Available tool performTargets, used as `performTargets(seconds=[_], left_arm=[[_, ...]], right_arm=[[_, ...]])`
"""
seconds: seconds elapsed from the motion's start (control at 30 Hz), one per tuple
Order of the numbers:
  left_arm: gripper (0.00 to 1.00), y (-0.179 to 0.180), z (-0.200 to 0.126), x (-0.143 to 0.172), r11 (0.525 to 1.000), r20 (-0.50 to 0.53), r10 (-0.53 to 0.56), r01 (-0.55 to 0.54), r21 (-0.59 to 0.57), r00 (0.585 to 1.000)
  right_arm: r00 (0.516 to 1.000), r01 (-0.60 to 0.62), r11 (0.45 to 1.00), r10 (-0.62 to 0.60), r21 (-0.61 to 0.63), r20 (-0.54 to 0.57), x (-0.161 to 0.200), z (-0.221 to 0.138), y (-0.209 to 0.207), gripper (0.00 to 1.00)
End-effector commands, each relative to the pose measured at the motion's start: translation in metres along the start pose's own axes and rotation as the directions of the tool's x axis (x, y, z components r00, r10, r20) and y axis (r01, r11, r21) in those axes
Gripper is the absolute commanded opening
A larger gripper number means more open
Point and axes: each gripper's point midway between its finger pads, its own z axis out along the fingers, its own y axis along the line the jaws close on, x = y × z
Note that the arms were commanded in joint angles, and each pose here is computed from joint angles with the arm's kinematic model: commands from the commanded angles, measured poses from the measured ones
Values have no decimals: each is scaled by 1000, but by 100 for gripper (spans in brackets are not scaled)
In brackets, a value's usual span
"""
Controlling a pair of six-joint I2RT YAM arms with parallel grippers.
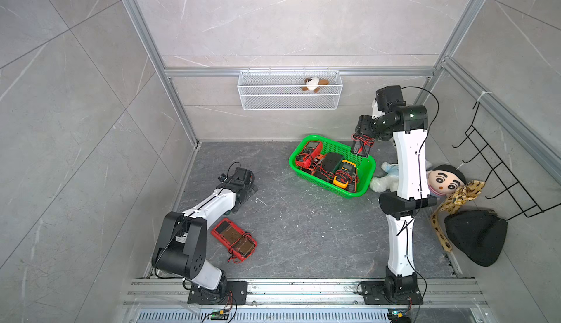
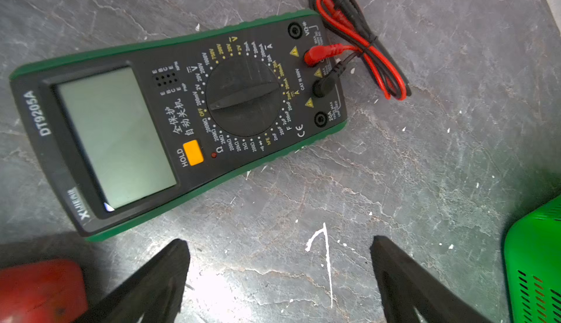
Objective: Put the multimeter into the basket
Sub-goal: Place the multimeter in the basket.
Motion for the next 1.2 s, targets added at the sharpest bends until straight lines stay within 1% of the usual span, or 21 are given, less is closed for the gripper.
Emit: performTargets(seconds=[0.0,0.1,0.23,0.4,0.57,0.67,0.83,1.03,1.17], left_arm=[[98,-16,-7,-12,999,22,-8,7,37,1000],[98,-22,-9,-16,998,32,-27,25,56,999],[98,-29,-9,-18,996,40,-42,38,78,998],[98,-29,-7,-19,997,57,-46,42,67,997],[98,-23,-6,-19,998,71,-49,46,50,996],[98,-20,-4,-18,998,74,-48,45,44,996],[98,-20,2,-14,999,62,-34,31,38,998],[98,-23,6,-12,999,56,-14,12,45,998],[98,-24,7,-12,999,53,-3,1,48,999]], right_arm=[[987,4,996,11,-93,158,-36,-28,15,0],[985,2,993,18,-115,173,-41,-25,19,0],[994,15,994,-2,-112,112,-28,-14,19,0],[1000,23,1000,-23,-6,4,-2,-6,-2,0],[998,36,995,-32,97,-46,18,-22,-25,0],[995,48,990,-35,134,-97,38,-29,-36,0],[990,14,992,4,127,-138,70,-27,-44,0],[985,-72,993,87,98,-151,98,0,-53,0],[980,-130,989,138,66,-141,104,24,-53,0]])
